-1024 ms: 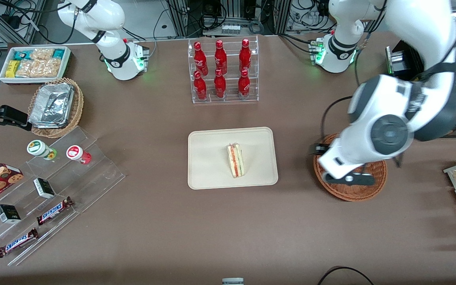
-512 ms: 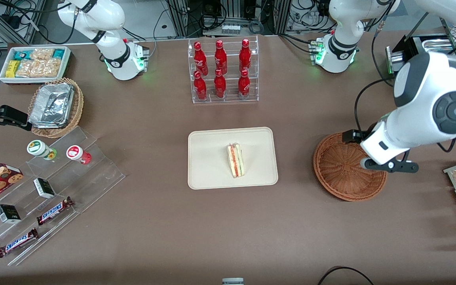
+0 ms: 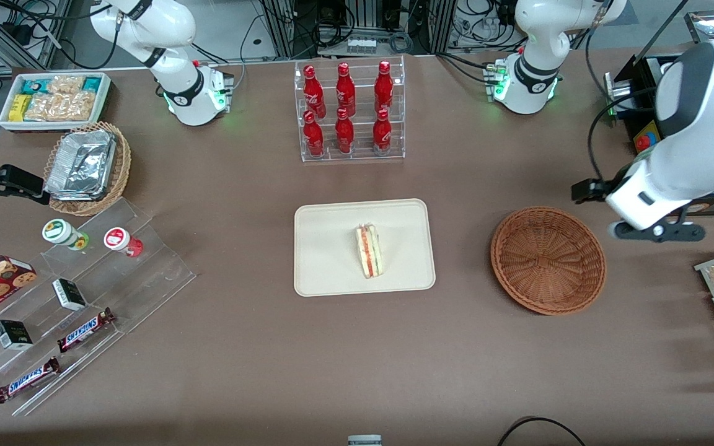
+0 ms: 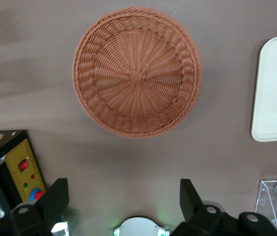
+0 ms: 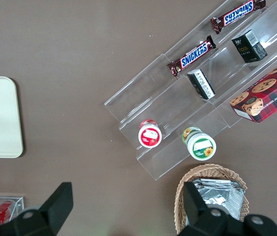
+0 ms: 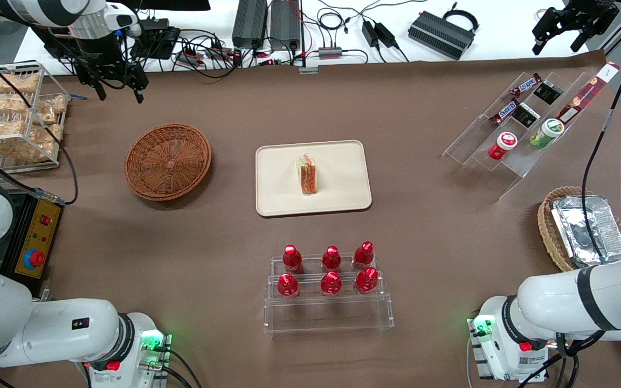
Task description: Place sandwich from basket to tray
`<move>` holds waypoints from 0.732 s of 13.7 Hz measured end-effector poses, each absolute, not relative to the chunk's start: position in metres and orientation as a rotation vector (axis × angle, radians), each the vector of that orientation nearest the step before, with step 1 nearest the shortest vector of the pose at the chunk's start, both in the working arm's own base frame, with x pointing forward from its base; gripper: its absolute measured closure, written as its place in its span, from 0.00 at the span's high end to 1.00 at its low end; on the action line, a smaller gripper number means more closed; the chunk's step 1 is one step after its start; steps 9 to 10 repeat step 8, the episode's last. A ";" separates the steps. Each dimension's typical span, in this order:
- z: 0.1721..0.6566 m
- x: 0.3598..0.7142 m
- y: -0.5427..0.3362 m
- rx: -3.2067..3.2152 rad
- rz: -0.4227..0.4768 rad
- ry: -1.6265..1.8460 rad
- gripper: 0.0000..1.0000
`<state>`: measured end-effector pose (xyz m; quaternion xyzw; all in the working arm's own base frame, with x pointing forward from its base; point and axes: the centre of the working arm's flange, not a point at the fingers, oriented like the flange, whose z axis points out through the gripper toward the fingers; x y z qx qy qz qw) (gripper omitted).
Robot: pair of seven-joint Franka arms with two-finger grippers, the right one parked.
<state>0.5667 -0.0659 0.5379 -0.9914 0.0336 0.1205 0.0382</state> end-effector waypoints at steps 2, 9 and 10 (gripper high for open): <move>0.556 0.555 -0.064 -3.050 0.374 0.090 1.00; 0.595 0.523 -0.055 -3.059 0.384 0.061 1.00; 0.595 0.523 -0.055 -3.059 0.384 0.061 1.00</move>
